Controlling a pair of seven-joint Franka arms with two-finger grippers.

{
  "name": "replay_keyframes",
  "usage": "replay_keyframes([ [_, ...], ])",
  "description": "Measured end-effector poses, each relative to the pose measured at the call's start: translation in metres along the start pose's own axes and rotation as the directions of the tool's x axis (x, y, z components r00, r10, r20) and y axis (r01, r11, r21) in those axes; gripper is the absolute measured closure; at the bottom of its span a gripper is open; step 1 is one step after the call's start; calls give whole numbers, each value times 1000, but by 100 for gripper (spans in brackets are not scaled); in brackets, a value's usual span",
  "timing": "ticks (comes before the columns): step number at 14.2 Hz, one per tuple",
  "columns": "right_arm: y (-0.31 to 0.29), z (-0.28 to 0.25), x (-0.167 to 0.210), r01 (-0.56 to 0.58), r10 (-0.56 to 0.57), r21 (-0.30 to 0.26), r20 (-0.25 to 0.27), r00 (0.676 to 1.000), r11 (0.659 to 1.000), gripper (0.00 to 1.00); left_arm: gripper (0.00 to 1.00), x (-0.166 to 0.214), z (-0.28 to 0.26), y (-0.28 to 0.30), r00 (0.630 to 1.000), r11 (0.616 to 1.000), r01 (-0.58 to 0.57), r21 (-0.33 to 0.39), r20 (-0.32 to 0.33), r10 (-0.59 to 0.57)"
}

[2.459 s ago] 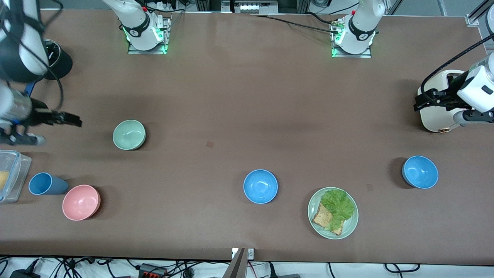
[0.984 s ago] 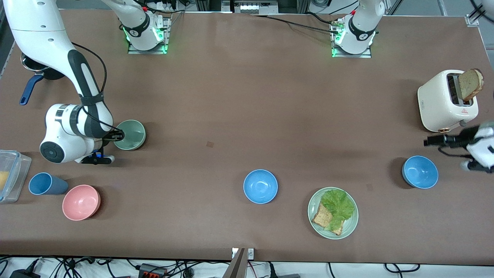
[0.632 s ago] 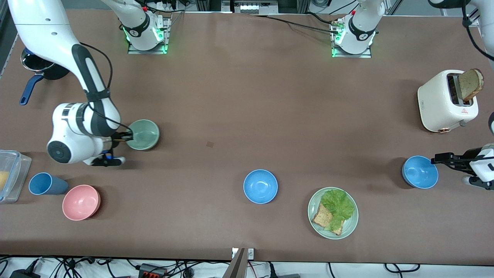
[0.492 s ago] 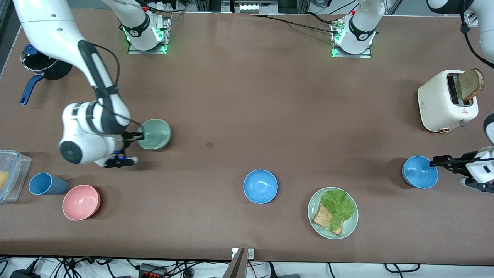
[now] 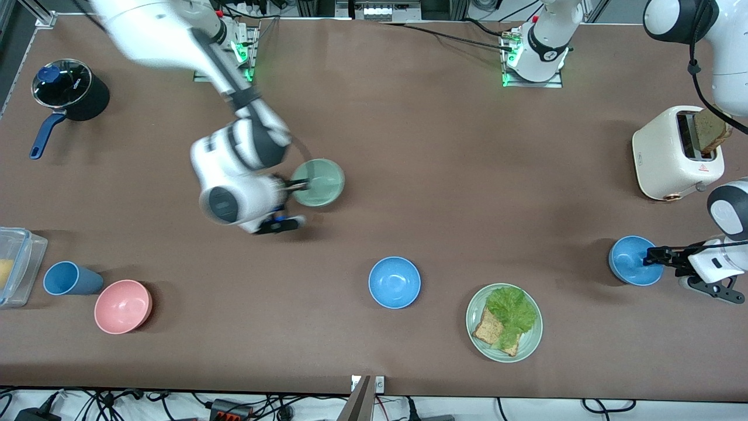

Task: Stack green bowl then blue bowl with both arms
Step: 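Carry the green bowl with the right gripper to the table center and lower it, then release the green bowl with the right gripper while the left gripper grasps the blue bowl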

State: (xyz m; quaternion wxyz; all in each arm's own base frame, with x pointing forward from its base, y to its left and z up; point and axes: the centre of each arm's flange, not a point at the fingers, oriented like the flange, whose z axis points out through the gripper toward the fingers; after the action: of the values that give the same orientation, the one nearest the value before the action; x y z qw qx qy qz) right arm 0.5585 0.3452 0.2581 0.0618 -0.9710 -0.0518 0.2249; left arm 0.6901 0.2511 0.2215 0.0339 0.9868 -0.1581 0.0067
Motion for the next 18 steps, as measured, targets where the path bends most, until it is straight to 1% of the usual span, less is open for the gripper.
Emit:
replay_keyframes([
  [1,-31,11,-4,-20,20,-8,-14,1000,1000,94,7,0,1,-1,1000,1000,-2,0,0,2],
  [2,-55,22,-7,-36,36,-8,-35,999,999,94,13,-1,1,-2,1000,1000,0,0,0,0],
  [3,-75,35,-9,-50,50,-5,-54,997,999,94,13,-4,2,-6,1000,1000,6,-1,1,-6],
  [4,-88,48,-11,-58,57,-6,-62,996,998,94,20,-7,3,-10,1000,1000,13,-2,1,-13],
  [6,-101,72,-14,-62,61,-22,-45,997,998,94,42,-13,3,-16,1000,1000,21,-2,1,-21],
  [8,-95,87,-10,-74,73,-37,-23,997,997,94,63,-14,3,-18,1000,1000,26,-9,-4,-26],
  [11,-81,91,-6,-96,96,-40,4,995,995,94,69,-16,6,-18,999,998,41,-41,-22,-42],
  [12,-79,91,-6,-98,99,-41,8,995,994,94,69,-16,8,-18,999,998,44,-47,-24,-45],
  [14,-77,92,-5,-102,103,-40,12,995,994,94,81,-16,12,-17,998,997,51,-59,-28,-53],
  [15,-77,92,-6,-108,108,-34,16,994,994,89,82,-15,13,-17,997,996,61,-71,-35,-63],
  [16,-79,92,-6,-117,118,-16,25,993,993,79,90,-15,13,-17,997,994,68,-81,-41,-71],
  [17,-82,87,-7,-126,125,11,29,992,992,70,96,-15,14,-16,996,994,70,-84,-42,-74],
  [18,-86,74,-8,-125,124,33,16,992,992,59,96,-16,14,-16,996,993,73,-91,-40,-77],
])
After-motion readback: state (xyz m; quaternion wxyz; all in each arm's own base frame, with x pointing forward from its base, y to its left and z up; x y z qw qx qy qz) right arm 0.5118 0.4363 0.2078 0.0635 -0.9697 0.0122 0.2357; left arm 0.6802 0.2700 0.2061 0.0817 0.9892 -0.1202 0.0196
